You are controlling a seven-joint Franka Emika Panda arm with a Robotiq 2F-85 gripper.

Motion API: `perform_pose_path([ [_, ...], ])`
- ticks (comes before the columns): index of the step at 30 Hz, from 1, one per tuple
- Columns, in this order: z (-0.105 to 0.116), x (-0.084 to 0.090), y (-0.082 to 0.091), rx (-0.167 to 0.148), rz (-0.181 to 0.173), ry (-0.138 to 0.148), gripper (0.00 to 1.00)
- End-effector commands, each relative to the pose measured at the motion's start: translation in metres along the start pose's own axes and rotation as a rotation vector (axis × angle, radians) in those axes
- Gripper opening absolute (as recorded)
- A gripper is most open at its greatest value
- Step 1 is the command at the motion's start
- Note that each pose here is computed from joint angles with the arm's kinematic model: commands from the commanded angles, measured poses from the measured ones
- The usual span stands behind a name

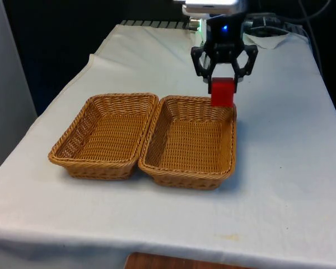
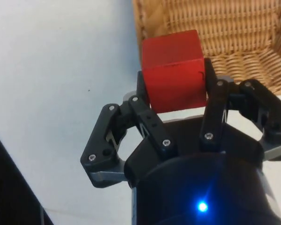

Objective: Pick up the red cube and place it into the right basket.

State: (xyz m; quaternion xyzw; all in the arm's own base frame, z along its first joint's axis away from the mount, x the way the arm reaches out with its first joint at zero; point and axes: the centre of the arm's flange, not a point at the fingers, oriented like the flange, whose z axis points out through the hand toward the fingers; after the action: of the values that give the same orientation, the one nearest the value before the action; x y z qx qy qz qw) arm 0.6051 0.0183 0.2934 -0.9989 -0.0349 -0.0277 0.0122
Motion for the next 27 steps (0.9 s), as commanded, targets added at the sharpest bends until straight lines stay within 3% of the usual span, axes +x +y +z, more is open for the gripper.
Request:
perform_pose_path([
  [1,0.0,0.001,0.006,0.007,-0.002,-0.007,0.02],
  [2,0.0,0.0,0.004,-0.003,-0.001,0.001,0.02],
  [10,0.003,0.002,0.04,-0.013,-0.003,-0.009,0.02],
  [12,0.002,0.002,0.037,-0.024,-0.003,0.0,0.02],
  [13,0.004,0.003,0.049,-0.019,-0.003,-0.01,0.02],
  [19,0.009,0.007,0.075,-0.034,-0.001,-0.015,0.02],
  [20,0.008,0.007,0.071,-0.043,0.0,-0.01,0.02],
  [27,0.013,0.013,0.102,-0.048,0.001,-0.019,0.02],
])
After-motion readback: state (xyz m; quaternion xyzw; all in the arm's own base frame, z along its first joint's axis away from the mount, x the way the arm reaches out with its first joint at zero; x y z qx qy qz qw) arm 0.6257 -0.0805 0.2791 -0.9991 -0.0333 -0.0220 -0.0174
